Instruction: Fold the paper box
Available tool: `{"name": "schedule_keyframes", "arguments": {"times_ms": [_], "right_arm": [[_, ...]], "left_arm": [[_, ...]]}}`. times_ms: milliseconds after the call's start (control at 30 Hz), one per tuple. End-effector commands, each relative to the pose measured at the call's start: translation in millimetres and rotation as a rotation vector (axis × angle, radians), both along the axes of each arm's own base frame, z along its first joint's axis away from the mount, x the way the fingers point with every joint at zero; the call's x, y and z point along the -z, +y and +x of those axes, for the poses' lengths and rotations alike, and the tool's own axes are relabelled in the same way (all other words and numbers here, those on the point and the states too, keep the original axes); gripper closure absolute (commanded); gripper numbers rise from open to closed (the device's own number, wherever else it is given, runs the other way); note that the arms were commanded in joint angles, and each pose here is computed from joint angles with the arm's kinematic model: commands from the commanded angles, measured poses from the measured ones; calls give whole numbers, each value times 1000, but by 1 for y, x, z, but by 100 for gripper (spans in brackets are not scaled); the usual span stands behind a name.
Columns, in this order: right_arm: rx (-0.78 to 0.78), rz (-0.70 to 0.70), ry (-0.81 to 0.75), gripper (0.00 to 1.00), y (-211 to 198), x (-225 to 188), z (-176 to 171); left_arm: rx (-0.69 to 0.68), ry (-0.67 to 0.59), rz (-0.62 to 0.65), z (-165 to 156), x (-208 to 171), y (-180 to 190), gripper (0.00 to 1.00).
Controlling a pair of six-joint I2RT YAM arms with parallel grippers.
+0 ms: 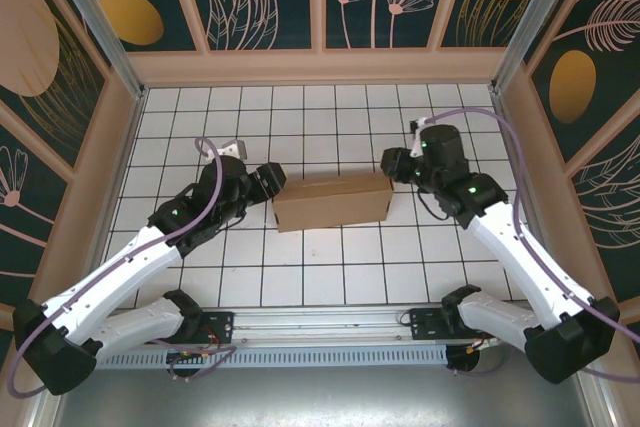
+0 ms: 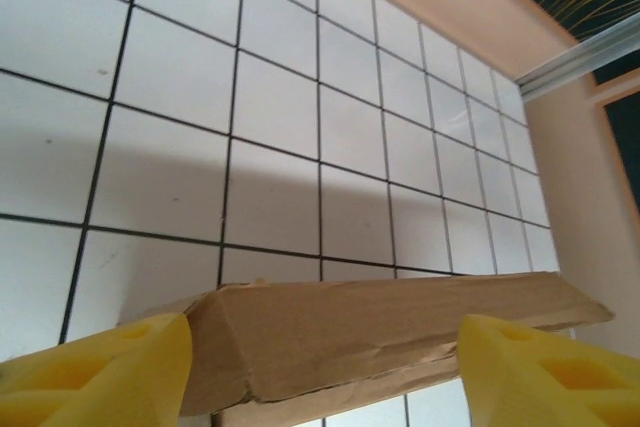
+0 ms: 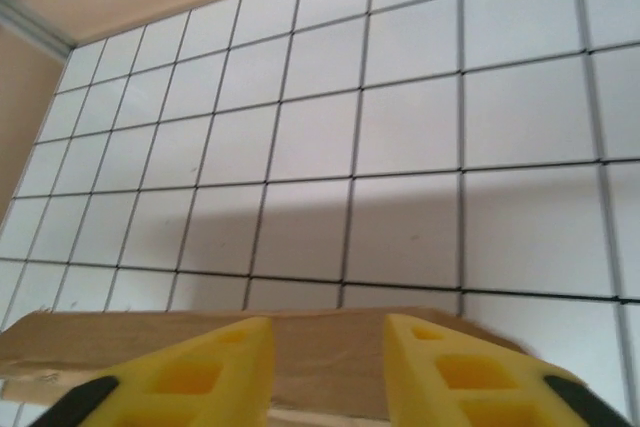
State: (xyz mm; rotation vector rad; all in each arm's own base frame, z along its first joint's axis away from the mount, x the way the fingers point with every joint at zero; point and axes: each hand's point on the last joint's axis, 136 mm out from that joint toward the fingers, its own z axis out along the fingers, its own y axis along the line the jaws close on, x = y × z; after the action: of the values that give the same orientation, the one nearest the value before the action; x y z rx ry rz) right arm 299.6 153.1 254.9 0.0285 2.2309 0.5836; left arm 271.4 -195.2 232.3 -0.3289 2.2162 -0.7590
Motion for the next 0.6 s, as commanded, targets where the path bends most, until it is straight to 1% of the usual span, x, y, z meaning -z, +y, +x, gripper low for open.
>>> {"name": "schedule_keyframes", "arguments": {"times_ms": [0, 333, 567], "right_arm": [[-3, -29, 36, 62, -14, 13, -1], [-15, -30, 118, 58, -8, 49, 10], [-23, 3, 159, 57, -6, 67, -4]], "left_arm": [[4, 47, 49, -2, 18, 1, 26], [9, 111, 76, 7, 41, -10, 25], [0, 164, 16, -3, 65, -10, 28]]}}
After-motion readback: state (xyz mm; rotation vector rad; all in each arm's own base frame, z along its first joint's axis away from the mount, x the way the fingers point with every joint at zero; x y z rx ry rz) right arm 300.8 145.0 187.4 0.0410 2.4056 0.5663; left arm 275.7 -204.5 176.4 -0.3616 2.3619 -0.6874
